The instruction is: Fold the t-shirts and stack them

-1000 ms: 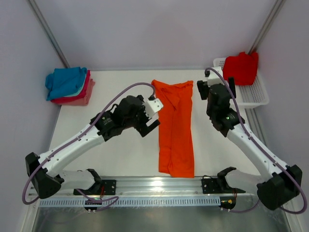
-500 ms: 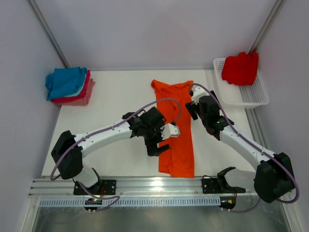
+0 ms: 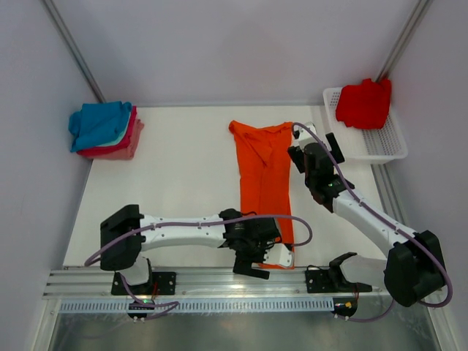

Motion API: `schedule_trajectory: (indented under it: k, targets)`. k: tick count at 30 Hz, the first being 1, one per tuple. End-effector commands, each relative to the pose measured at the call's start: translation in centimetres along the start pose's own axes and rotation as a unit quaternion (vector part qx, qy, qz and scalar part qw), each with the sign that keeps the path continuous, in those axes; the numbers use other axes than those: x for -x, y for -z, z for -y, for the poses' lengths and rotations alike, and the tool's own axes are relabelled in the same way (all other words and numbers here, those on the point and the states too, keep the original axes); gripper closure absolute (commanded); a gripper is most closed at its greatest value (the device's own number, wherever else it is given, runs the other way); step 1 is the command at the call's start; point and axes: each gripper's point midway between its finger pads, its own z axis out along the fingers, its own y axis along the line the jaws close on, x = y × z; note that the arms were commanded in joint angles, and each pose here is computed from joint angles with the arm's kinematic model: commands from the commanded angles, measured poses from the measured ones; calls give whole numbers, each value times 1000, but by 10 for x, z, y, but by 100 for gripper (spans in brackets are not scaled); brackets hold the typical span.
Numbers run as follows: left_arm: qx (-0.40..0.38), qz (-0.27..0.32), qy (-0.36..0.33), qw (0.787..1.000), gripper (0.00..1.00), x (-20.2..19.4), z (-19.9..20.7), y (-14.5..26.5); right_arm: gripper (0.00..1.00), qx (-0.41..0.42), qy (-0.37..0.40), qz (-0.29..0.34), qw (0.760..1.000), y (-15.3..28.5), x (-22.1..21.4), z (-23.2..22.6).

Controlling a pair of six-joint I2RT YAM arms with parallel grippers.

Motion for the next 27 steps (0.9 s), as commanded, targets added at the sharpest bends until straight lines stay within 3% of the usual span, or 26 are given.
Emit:
schedule_trajectory:
  k: [1,6,15,27]
  targets:
    - [35,0,7,999,1,7,-17,-14,1,-58,-33,17,998,-1,11,27]
    - [78,-5,27,997,3,16,-35,-37,1,-88,-58,7,994,-2,4,47]
    - [113,5,38,993,4,42,-49,-35,1,-98,-70,-7,993,-5,-3,59]
    - [99,2,44,994,5,52,-39,-42,1,-89,-68,-13,994,-7,-3,54]
